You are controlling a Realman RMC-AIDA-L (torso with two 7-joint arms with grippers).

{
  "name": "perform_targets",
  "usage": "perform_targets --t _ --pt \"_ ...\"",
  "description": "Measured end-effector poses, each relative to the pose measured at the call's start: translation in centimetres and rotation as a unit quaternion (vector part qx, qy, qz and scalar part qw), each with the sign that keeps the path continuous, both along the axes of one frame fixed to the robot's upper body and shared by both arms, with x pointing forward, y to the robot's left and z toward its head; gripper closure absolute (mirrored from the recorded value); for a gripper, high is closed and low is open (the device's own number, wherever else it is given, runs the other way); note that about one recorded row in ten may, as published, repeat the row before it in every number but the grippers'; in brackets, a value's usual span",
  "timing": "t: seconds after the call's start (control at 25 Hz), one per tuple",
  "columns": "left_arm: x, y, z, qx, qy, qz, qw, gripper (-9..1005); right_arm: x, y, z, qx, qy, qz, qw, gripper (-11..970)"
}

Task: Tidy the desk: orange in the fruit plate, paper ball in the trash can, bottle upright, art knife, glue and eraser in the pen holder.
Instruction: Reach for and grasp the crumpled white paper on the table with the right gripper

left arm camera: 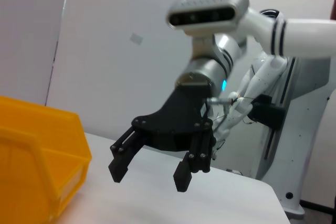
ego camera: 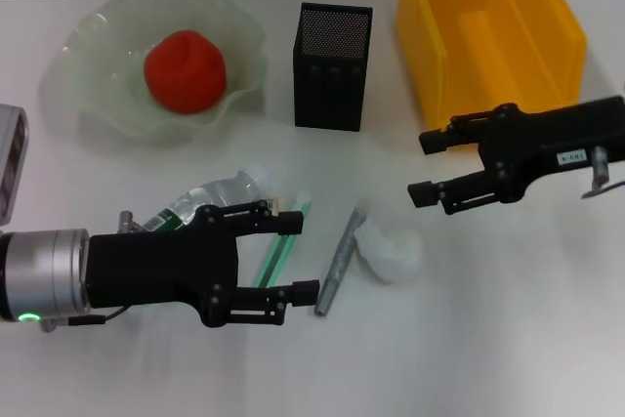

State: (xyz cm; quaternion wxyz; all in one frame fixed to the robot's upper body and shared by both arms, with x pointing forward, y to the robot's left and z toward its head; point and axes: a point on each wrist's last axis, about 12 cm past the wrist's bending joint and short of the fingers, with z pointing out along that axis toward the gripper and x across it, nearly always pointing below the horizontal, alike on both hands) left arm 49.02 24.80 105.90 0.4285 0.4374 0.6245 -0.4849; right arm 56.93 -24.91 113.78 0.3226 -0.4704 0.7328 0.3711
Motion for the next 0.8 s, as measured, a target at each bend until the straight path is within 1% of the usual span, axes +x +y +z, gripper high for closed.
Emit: perform_targets --t 0.08,0.12,0.16,0.2,0.24,0.28,0.36,0.44,0.48,0.6,0.8 --pt "0.0 -0.1 0.0 0.0 -0.001 -0.001 1.0 187 1.1 1.0 1.3 -0.044 0.01 0.024 0.999 219" --pt "0.0 -0.1 0.0 0.0 -0.001 -0.001 1.0 187 1.1 1.0 1.3 -0.044 0.01 0.024 0.999 220" --pt "0.0 -0.1 0.0 0.0 -0.001 -0.001 1.0 187 1.6 1.7 2.0 -0.073 0.01 0.038 0.997 222" --pt "0.0 -0.1 0.0 0.0 -0.001 -0.001 1.0 187 1.7 2.0 2.3 -0.089 0.009 0.047 0.995 223" --pt "0.0 -0.1 0.0 0.0 -0.001 -0.001 1.0 187 1.7 2.0 2.3 -0.089 0.009 0.047 0.995 224" --pt "0.0 0.0 0.0 0.0 -0.001 -0.001 1.0 187 1.9 2.9 2.6 -0.119 0.005 0.066 0.991 225" --pt "0.0 0.0 0.0 0.0 -0.001 -0.001 1.0 187 1.9 3.2 2.6 -0.131 0.004 0.075 0.989 227" --pt "0.0 0.0 0.0 0.0 -0.001 0.0 1.0 187 1.8 4.1 2.6 -0.151 0.003 0.098 0.984 229" --pt "0.0 0.0 0.0 0.0 0.0 0.0 1.0 187 1.7 5.0 2.4 -0.166 0.002 0.119 0.979 230" --pt "0.0 0.0 0.0 0.001 0.002 0.0 1.0 188 1.4 6.0 2.0 -0.187 -0.002 0.145 0.972 234" --pt "0.0 0.3 0.0 0.004 0.002 0.001 1.0 188 1.2 7.1 1.2 -0.215 -0.014 0.165 0.962 239"
